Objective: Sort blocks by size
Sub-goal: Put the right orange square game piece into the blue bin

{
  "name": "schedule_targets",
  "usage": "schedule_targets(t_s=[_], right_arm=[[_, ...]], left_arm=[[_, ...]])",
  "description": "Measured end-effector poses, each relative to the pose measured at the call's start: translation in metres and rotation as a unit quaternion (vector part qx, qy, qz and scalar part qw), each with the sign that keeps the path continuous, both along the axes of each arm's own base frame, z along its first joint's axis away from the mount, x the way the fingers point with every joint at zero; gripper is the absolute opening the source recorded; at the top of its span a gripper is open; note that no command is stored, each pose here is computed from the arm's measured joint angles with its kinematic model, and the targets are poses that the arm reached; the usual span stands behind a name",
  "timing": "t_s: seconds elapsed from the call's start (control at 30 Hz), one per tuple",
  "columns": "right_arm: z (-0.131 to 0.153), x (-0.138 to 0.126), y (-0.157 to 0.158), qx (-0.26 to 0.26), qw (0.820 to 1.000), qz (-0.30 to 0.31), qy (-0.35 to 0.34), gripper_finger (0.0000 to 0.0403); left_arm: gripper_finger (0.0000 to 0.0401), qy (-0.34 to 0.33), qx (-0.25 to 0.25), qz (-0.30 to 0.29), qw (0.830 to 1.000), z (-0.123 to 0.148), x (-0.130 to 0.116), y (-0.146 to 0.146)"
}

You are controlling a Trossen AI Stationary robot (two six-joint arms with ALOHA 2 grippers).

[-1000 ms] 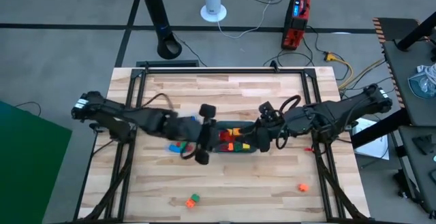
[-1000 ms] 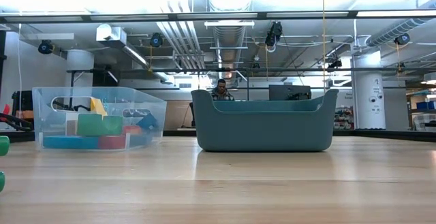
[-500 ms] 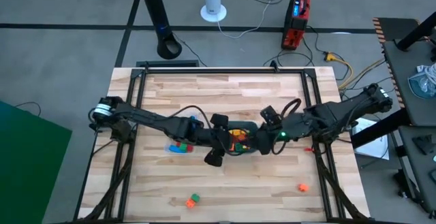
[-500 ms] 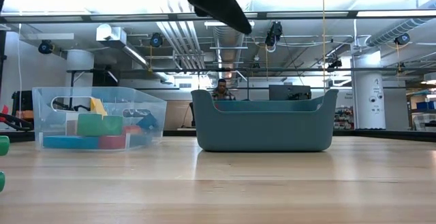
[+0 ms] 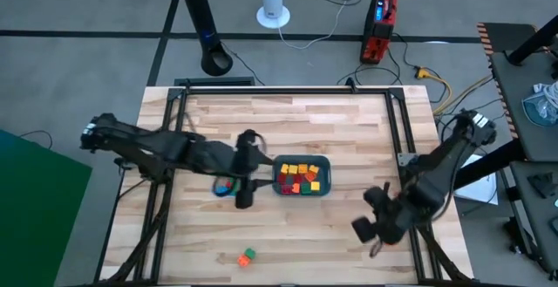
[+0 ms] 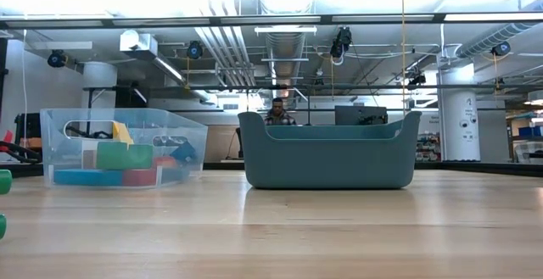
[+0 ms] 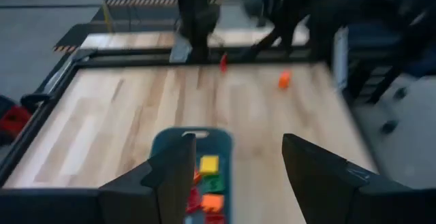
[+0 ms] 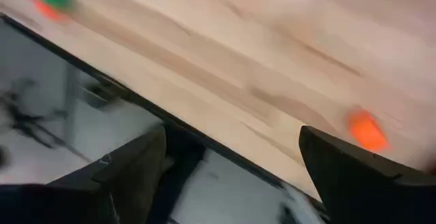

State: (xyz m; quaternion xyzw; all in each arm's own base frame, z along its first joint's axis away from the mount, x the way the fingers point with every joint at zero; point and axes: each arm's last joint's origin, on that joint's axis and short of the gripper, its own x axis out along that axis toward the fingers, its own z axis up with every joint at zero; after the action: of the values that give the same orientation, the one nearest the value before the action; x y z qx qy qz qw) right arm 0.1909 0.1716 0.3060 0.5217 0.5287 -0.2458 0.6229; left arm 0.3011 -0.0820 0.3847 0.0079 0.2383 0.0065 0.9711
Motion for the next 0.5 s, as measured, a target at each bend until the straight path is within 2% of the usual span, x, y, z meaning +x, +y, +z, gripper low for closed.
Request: schedule_targets(t_s=[0.07, 0.13, 0.3, 0.37, 0.5], right_arm=[[-0.016, -0.008, 0.01, -0.02, 0.999, 0.036, 0.021, 0.033], [-0.033, -0.013, 0.02, -0.058, 0.992, 0.105, 0.034, 0.0331], [-0.069, -0.026, 0.043, -0.118, 0.948, 0.289, 0.062, 0.0325], [-0.082, -0.031, 0.05, -0.126, 0.933, 0.325, 0.088, 0.0323], [-0.105, -0.041, 0.06, -0.129, 0.919, 0.348, 0.134, 0.0325]], left_arm=[[0.0205, -0.021, -0.022, -0.001, 1.0, 0.012, -0.012, -0.002], [0.0205, -0.038, -0.037, -0.006, 0.999, 0.021, -0.023, -0.005], [0.0205, -0.065, -0.064, -0.018, 0.996, 0.035, -0.041, -0.01], [0.0205, -0.07, -0.081, -0.02, 0.994, 0.038, -0.046, -0.013], [0.0205, -0.068, -0.106, -0.032, 0.991, 0.039, -0.051, -0.025]])
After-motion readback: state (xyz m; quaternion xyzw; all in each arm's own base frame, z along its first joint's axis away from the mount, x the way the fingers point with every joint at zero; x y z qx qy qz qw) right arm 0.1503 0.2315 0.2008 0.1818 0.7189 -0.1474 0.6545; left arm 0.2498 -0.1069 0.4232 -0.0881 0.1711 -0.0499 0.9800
